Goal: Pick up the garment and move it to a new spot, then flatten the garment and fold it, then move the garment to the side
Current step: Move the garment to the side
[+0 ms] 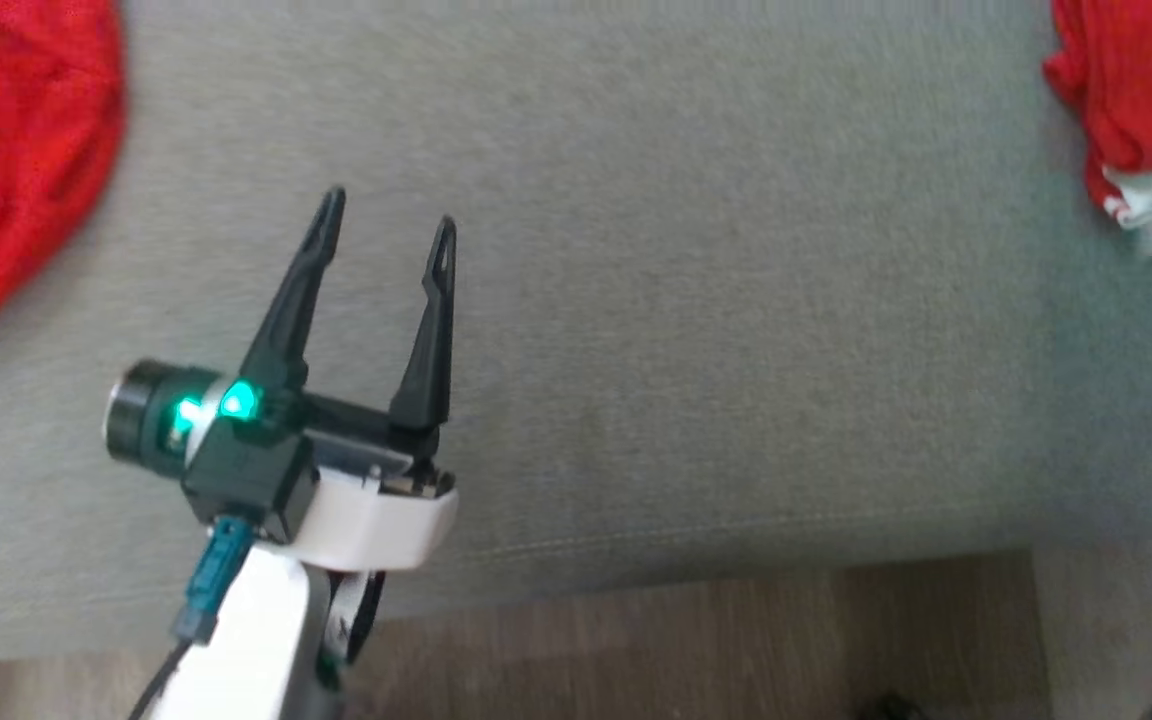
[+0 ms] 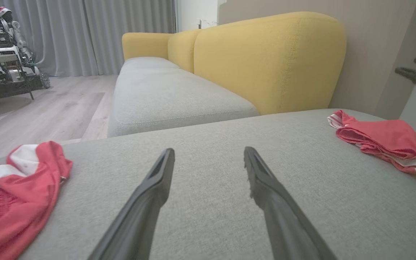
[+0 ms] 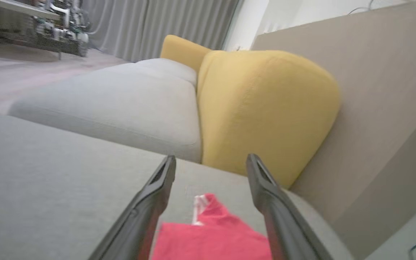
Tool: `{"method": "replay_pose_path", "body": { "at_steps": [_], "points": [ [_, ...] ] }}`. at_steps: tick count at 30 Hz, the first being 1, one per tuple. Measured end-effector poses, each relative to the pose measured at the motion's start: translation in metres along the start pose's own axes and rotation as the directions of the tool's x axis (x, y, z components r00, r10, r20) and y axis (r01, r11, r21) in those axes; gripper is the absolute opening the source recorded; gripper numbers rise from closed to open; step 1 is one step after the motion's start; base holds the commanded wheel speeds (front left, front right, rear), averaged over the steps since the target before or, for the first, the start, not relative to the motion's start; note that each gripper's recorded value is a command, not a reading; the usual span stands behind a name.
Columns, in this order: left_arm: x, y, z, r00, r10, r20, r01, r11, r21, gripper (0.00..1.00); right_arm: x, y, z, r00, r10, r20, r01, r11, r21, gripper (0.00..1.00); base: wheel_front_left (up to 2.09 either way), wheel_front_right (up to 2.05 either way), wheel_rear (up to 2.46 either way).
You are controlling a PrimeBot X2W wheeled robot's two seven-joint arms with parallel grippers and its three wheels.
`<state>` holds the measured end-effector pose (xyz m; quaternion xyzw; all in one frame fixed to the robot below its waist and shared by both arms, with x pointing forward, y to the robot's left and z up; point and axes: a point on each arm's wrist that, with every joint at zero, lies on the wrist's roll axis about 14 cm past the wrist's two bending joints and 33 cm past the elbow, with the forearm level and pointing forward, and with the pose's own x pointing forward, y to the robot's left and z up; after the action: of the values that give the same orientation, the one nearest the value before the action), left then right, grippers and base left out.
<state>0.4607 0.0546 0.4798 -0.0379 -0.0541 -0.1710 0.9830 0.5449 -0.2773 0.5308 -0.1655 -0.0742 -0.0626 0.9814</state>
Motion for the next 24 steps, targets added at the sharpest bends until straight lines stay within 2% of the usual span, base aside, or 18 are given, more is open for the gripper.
{"method": "replay_pose_path", "body": {
  "at_steps": [5, 9, 11, 13, 18, 24],
  "points": [
    [-0.029, 0.015, 0.018, 0.996, 0.085, -0.007, -0.085, 0.996, 0.028, 1.00, -0.030, 0.055, -0.005, 0.993, 0.120, -0.021, -0.116, 0.984, 0.134, 1.00, 0.00, 0.00, 0.00],
    [-0.054, 0.032, 0.034, 0.985, 0.172, 0.004, -0.172, 0.985, 0.017, 1.00, -0.054, 0.093, 0.002, 0.978, 0.207, -0.021, -0.196, 0.949, 0.247, 1.00, 0.00, 0.00, 0.00],
    [-0.066, 0.042, 0.042, 0.976, 0.219, 0.013, -0.219, 0.976, -0.020, 1.00, -0.065, 0.106, 0.016, 0.972, 0.235, 0.010, -0.227, 0.927, 0.297, 1.00, 0.00, 0.00, 0.00],
    [-0.084, 0.056, 0.053, 0.962, 0.272, 0.029, -0.271, 0.962, -0.038, 1.00, -0.080, 0.108, 0.027, 0.971, 0.237, 0.032, -0.233, 0.909, 0.345, 1.00, 0.00, 0.00, 0.00],
    [-0.114, 0.064, 0.067, 0.946, 0.321, 0.050, -0.321, 0.947, -0.022, 1.00, -0.122, 0.116, 0.025, 0.964, 0.265, -0.007, -0.241, 0.887, 0.395, 1.00, 0.00, 0.00, 0.00],
    [-0.149, 0.059, 0.068, 0.939, 0.342, 0.042, -0.343, 0.939, 0.014, 1.00, -0.158, 0.112, 0.033, 0.961, 0.278, -0.010, -0.252, 0.883, 0.395, 1.00, 0.00, 0.00, 0.00]
  ]
}}
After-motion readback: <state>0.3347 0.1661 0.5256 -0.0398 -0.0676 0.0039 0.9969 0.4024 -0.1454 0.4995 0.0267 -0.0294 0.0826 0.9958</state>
